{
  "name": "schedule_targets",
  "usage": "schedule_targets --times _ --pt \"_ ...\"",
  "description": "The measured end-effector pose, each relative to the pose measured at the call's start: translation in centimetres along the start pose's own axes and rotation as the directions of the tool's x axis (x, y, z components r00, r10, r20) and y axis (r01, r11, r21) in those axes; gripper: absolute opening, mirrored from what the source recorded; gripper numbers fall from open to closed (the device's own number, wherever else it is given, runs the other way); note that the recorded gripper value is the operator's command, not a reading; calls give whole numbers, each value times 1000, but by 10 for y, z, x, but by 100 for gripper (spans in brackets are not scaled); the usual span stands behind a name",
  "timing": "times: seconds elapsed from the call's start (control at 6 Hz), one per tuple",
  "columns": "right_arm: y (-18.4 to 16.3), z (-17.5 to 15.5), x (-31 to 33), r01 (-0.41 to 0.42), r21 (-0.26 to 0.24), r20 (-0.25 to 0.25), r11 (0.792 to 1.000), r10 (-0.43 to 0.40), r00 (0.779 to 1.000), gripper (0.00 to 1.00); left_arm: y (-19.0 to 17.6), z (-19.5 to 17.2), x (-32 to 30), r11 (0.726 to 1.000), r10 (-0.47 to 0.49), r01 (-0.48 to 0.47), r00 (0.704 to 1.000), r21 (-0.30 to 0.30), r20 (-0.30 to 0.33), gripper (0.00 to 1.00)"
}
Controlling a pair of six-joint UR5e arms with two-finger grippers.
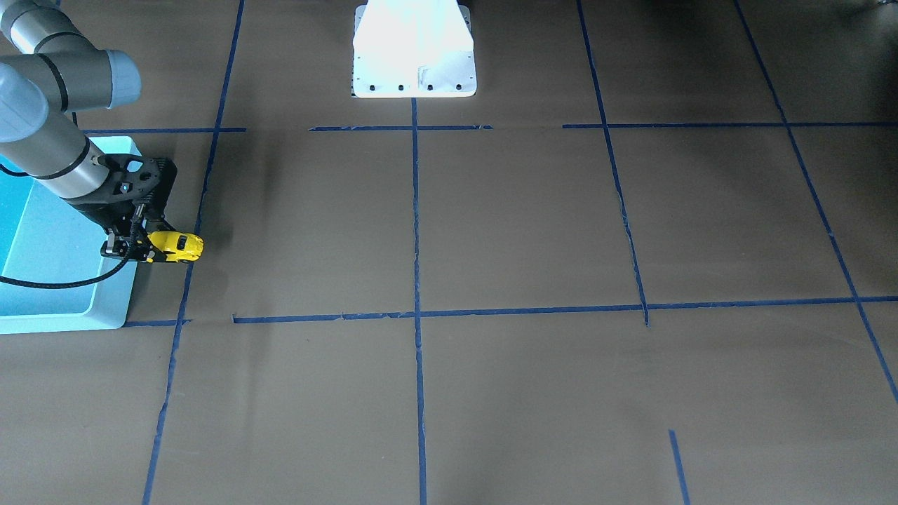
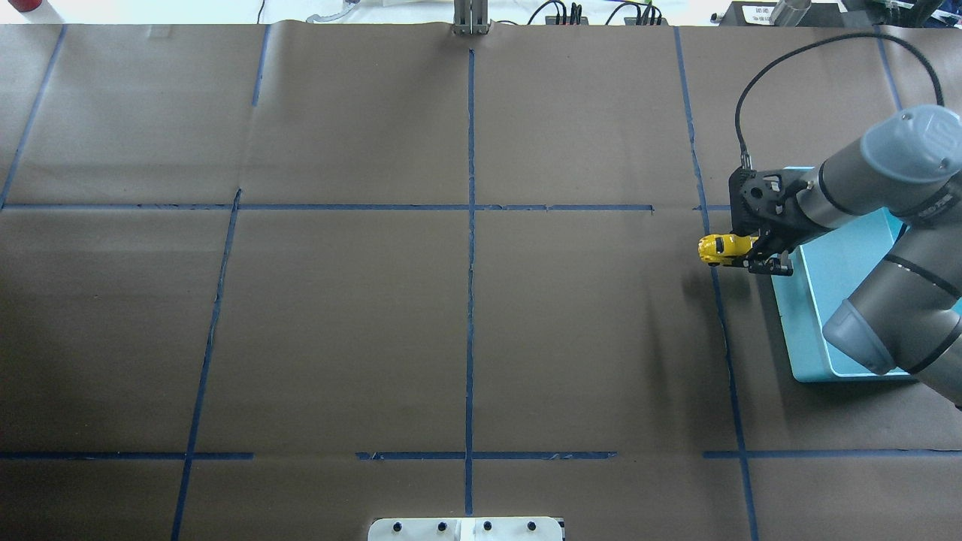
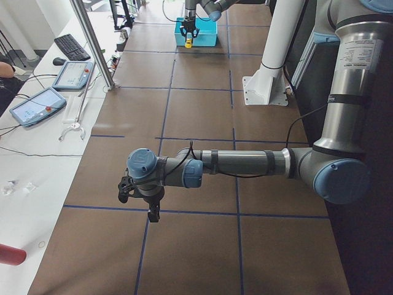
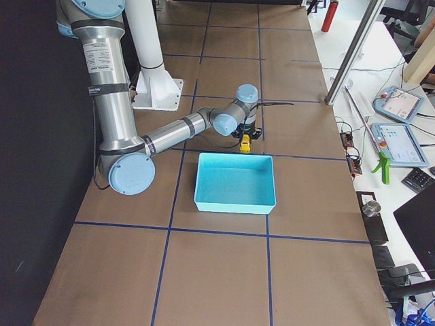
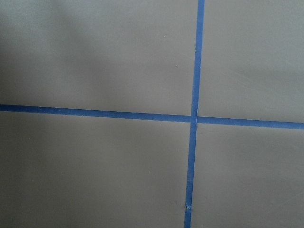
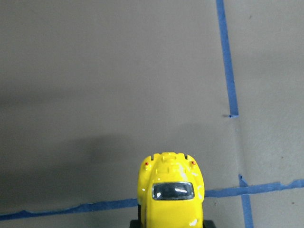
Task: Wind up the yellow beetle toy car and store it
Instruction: 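Lift the car with the right gripper and carry it over the bin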
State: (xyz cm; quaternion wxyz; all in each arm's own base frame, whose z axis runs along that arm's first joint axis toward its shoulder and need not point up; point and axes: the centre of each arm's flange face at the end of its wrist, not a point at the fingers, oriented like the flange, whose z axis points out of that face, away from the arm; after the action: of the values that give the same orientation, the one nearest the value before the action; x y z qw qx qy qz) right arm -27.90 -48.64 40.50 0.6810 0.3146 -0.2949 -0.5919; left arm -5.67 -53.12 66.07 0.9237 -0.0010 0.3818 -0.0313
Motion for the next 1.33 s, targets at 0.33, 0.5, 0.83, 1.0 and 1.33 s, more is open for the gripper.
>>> schedule_targets --times 0.33,0.5,0.83,1.0,1.33 --pt "-18 -77 -16 -25 51 10 998 25 1000 0 0 0 0 1000 -1 1 1000 0 -1 100" --pt "1 -92 -21 -30 48 16 998 29 999 0 0 0 0 1000 -1 1 1000 -1 -2 100" --pt "78 -85 -9 -7 -23 21 1000 8 1000 0 0 0 0 1000 -2 2 1000 -1 -2 100" --pt "114 -84 5 6 -49 18 999 -5 1000 0 0 0 0 1000 -2 2 1000 -1 -2 100" --pt "156 -75 17 19 -75 36 997 -17 999 0 0 1 0 1000 -5 5 1000 -3 -3 100"
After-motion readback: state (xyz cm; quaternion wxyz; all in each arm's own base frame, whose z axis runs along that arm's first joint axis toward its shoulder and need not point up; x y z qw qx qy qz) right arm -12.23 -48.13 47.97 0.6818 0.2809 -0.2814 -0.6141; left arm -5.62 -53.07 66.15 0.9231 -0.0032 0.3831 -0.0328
